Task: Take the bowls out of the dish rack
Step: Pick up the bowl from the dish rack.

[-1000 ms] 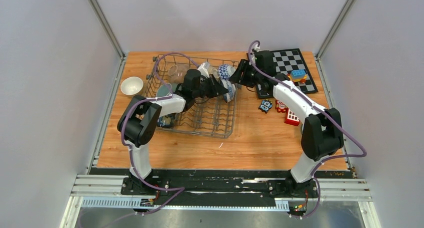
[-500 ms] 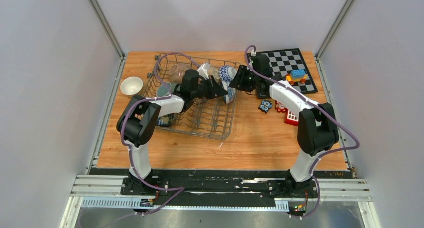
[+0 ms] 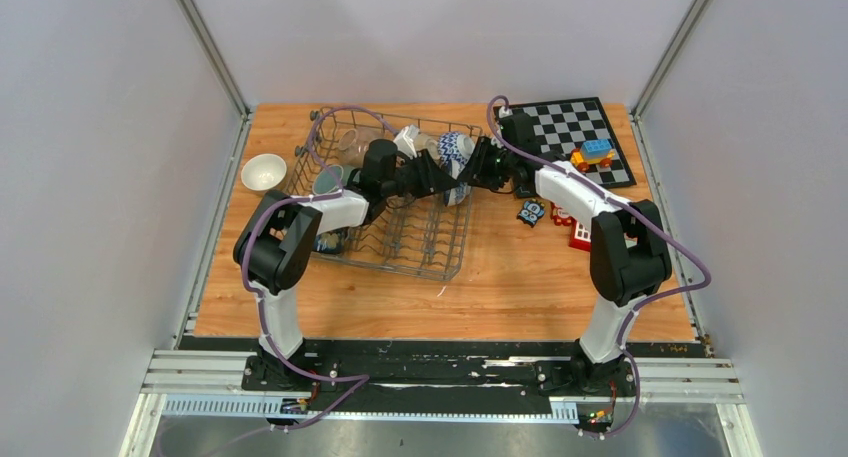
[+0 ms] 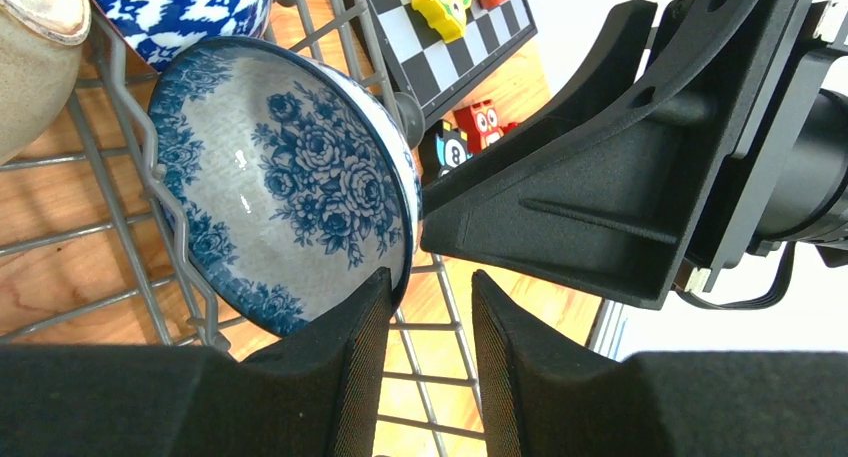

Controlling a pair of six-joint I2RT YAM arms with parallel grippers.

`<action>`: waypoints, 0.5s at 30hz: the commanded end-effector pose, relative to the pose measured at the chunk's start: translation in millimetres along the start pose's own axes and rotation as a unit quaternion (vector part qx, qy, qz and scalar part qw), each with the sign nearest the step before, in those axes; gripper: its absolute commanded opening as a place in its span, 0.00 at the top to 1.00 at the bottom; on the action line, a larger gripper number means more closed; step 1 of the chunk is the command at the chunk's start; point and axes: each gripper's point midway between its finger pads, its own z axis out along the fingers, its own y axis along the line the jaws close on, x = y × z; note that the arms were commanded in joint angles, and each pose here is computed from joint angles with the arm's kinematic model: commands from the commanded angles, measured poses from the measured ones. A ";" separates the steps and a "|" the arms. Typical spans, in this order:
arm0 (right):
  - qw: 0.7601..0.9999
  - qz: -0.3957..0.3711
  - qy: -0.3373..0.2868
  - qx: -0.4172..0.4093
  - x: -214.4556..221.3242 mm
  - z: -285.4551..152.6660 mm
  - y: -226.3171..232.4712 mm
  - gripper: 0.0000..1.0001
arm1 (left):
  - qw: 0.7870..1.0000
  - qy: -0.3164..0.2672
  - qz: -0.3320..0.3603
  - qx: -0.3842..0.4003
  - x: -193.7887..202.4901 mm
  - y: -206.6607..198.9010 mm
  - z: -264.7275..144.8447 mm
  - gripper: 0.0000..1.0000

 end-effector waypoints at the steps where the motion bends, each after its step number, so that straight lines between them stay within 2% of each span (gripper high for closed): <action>1: 0.999 0.021 0.022 -0.008 12.0 5.4 0.0 0.60 | 1.000 -0.003 0.010 0.024 -2.2 -13.4 3.6 0.61; 7: 0.999 0.041 0.020 -0.017 10.9 5.0 5.2 0.59 | 0.999 0.019 0.040 0.009 5.9 -10.7 10.3 0.61; 15: 0.998 0.051 -0.026 0.023 -9.8 -17.7 -6.9 0.49 | 0.998 0.027 0.050 -0.008 10.3 -1.3 11.3 0.60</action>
